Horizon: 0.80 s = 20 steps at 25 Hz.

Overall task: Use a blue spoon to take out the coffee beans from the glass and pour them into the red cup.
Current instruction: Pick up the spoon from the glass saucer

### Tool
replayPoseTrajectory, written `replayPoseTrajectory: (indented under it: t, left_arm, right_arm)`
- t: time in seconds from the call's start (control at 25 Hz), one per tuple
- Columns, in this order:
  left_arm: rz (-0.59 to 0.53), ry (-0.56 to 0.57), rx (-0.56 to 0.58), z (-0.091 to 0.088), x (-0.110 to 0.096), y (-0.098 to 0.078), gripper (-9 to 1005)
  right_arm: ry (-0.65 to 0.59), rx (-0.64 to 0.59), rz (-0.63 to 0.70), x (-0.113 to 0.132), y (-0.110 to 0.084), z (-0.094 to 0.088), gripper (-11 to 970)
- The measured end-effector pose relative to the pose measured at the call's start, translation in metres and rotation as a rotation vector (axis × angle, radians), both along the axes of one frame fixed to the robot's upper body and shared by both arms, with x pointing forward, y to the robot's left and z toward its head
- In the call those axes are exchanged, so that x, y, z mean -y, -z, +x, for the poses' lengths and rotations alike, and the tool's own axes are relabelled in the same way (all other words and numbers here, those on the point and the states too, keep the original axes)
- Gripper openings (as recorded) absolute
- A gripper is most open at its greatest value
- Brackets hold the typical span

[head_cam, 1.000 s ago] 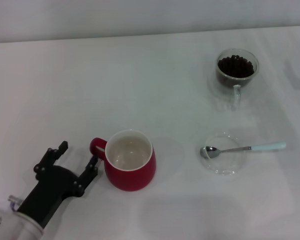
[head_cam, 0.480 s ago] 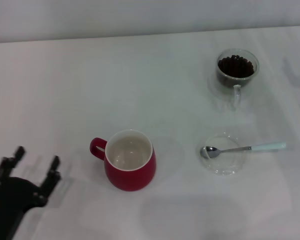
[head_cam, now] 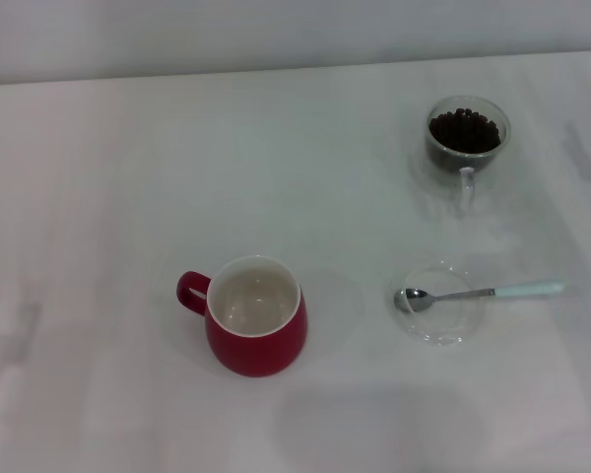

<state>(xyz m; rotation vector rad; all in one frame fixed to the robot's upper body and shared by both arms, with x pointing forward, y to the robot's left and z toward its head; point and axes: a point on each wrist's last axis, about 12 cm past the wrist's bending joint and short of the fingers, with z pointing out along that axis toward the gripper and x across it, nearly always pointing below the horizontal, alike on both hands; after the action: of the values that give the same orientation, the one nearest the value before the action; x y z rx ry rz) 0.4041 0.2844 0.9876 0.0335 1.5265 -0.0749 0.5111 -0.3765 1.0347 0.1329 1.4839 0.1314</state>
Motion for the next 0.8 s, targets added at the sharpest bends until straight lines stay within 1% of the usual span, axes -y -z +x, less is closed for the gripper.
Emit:
replayPoseTrajectory:
  t: [0.08, 0.12, 0.16, 0.24, 0.32, 0.48, 0.52, 0.56, 0.6, 0.68, 0.8]
  left_arm:
    - [-0.062, -0.072, 0.007, 0.008, -0.009, -0.002, 772]
    - [-0.126, -0.138, 0.018, 0.015, -0.018, -0.004, 772]
    - [-0.126, -0.138, 0.018, 0.015, -0.018, -0.004, 772]
    - [-0.169, -0.18, 0.029, 0.02, -0.025, -0.006, 772]
    - [-0.179, -0.19, 0.041, 0.025, -0.03, -0.008, 772]
    - [-0.161, -0.176, 0.061, 0.036, -0.032, -0.012, 772]
    - [-0.158, -0.171, 0.066, 0.039, -0.032, -0.014, 772]
    - [-0.155, -0.167, 0.069, 0.041, -0.032, -0.015, 772]
    - [-0.152, -0.163, 0.073, 0.044, -0.031, -0.015, 772]
    - [-0.145, -0.152, 0.08, 0.05, -0.03, -0.018, 772]
    - [-0.145, -0.146, 0.08, 0.054, -0.029, -0.019, 772]
  right_arm:
    - [-0.011, -0.009, 0.035, 0.001, 0.002, -0.003, 865]
    - [-0.022, -0.02, 0.068, 0.002, 0.004, -0.008, 865]
    - [-0.022, -0.02, 0.068, 0.002, 0.004, -0.008, 865]
    - [-0.033, -0.029, 0.108, 0.005, 0.006, -0.015, 865]
    - [-0.036, -0.024, 0.155, 0.008, 0.008, -0.024, 863]
    - [-0.028, -0.009, 0.229, 0.015, 0.011, -0.045, 857]
    - [-0.023, -0.013, 0.255, 0.018, 0.013, -0.055, 856]
    - [-0.021, -0.019, 0.271, 0.02, 0.015, -0.06, 854]
    - [-0.021, -0.019, 0.271, 0.02, 0.015, -0.06, 853]
    - [-0.017, -0.031, 0.3, 0.021, 0.018, -0.068, 850]
    - [-0.027, -0.046, 0.352, 0.021, 0.021, -0.077, 845]
